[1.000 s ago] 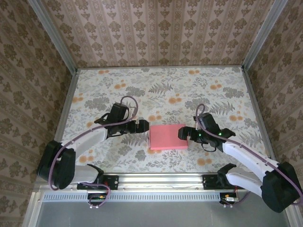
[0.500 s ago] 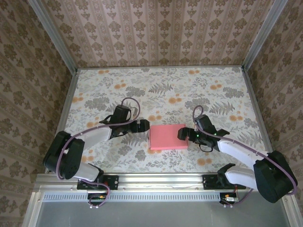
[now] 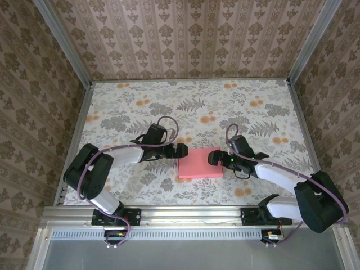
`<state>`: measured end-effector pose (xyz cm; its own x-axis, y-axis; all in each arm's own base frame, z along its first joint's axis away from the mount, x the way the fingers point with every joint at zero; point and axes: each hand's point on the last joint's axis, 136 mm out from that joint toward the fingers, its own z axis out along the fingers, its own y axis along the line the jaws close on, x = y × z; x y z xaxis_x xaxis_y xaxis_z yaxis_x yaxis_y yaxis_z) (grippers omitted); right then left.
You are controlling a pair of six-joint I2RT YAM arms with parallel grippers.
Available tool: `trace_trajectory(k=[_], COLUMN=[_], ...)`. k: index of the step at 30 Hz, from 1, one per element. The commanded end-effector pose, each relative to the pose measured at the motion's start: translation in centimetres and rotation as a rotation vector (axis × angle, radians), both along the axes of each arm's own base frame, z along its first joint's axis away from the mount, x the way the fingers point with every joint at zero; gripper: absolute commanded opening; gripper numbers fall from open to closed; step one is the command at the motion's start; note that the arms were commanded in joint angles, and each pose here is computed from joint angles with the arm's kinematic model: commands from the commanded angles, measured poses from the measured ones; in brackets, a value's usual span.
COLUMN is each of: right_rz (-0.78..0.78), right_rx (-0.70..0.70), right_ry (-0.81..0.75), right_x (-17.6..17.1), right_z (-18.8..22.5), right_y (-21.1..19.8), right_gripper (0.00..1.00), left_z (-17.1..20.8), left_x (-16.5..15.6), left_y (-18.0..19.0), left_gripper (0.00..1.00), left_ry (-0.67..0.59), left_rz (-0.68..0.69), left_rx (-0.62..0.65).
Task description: Fold the paper box
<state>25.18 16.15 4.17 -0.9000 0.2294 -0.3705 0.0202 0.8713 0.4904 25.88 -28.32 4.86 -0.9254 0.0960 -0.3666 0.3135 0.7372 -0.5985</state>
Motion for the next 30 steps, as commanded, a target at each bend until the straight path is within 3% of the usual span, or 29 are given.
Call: trace_trajectory(k=[1,10,16,25,30], right_rz=[0.038,0.013,-0.004,-0.106,-0.142], right_rx=[0.053,0.034,0.025,-0.107,-0.186], right_ry=[-0.018,-0.083,-0.101,-0.162,-0.266], right_x=[0.3,3.9,6.3,8.5,8.9], right_z=[0.4,2.3,2.6,3.9,7.2], right_y=[1.2,1.9,2.5,-0.5,-3.6], right_gripper=[0.96,0.93,0.93,1.00,1.00], left_z=[0.9,2.4,3.8,5.7,8.6], left_x=[0.1,2.3,4.6,7.2,8.0], left_y=[-1.9,-4.5,-4.4,0.6,5.8], left_gripper=[1.00,1.00,1.00,1.00,1.00], left_ry=[0.026,-0.015,-0.079,-0.185,-0.306], left_rz=[-0.007,-0.037,-0.025,0.056,0.131], left_rx=[-0.057,-0.109,-0.109,-0.021,0.081])
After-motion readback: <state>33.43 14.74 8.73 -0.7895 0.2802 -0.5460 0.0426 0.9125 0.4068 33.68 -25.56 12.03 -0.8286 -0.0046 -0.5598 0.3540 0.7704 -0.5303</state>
